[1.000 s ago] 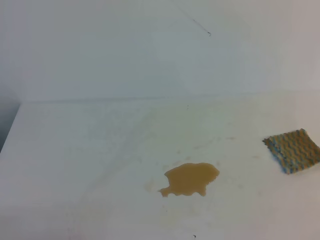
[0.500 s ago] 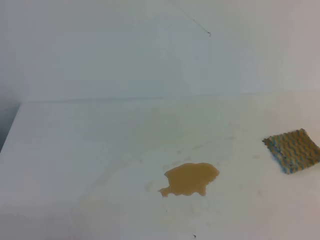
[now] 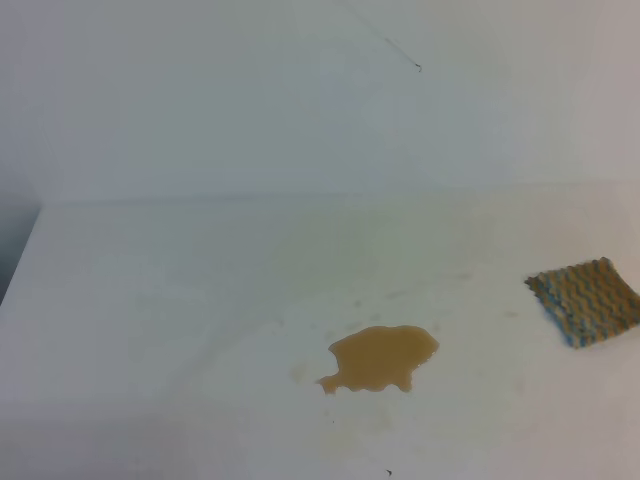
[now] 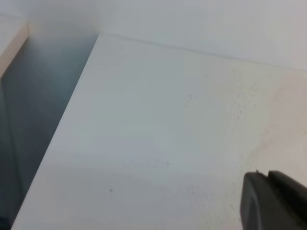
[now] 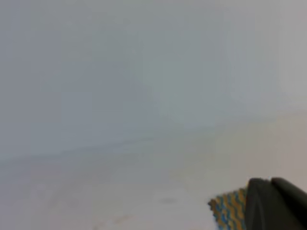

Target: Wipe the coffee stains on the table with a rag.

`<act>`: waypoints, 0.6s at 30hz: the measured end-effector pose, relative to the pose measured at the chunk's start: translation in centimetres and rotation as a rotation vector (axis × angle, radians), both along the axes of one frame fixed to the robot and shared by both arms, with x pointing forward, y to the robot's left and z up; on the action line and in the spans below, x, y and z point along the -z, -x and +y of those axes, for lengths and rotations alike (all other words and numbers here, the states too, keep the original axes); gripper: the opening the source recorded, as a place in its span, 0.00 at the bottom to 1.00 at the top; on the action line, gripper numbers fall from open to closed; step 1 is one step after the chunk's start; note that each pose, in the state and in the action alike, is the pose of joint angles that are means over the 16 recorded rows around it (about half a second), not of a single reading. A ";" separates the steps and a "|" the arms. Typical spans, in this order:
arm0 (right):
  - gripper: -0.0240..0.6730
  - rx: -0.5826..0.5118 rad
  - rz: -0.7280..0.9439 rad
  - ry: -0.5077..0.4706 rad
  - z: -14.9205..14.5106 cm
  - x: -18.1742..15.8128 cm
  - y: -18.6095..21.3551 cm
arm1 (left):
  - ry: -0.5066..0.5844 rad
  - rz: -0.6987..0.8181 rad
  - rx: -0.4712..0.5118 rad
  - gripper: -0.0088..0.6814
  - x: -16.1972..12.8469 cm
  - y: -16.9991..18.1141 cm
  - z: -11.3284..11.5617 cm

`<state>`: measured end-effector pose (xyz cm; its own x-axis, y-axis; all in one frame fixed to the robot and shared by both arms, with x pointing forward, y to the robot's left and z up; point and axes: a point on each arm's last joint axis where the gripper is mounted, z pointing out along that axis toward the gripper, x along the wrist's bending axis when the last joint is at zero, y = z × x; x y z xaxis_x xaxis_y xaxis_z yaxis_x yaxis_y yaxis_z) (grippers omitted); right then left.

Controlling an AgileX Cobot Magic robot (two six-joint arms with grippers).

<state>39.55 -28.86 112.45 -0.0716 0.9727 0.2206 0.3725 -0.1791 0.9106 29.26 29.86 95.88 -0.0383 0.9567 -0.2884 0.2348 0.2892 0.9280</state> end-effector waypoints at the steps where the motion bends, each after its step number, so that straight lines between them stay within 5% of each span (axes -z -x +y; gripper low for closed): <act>1: 0.03 -0.010 0.010 0.008 0.0 0.1 -0.3 | 0.000 0.000 0.000 0.01 0.0 0.0 0.0; 18: 0.03 -0.263 0.383 0.105 1.0 3.4 -8.2 | 0.000 0.000 0.000 0.01 0.0 0.0 0.0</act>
<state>47.71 -27.90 109.08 -0.2510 0.9509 0.1809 0.7055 0.0518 0.7068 29.26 29.86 95.88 -0.0383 0.9567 -0.2884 0.2348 0.2892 0.9280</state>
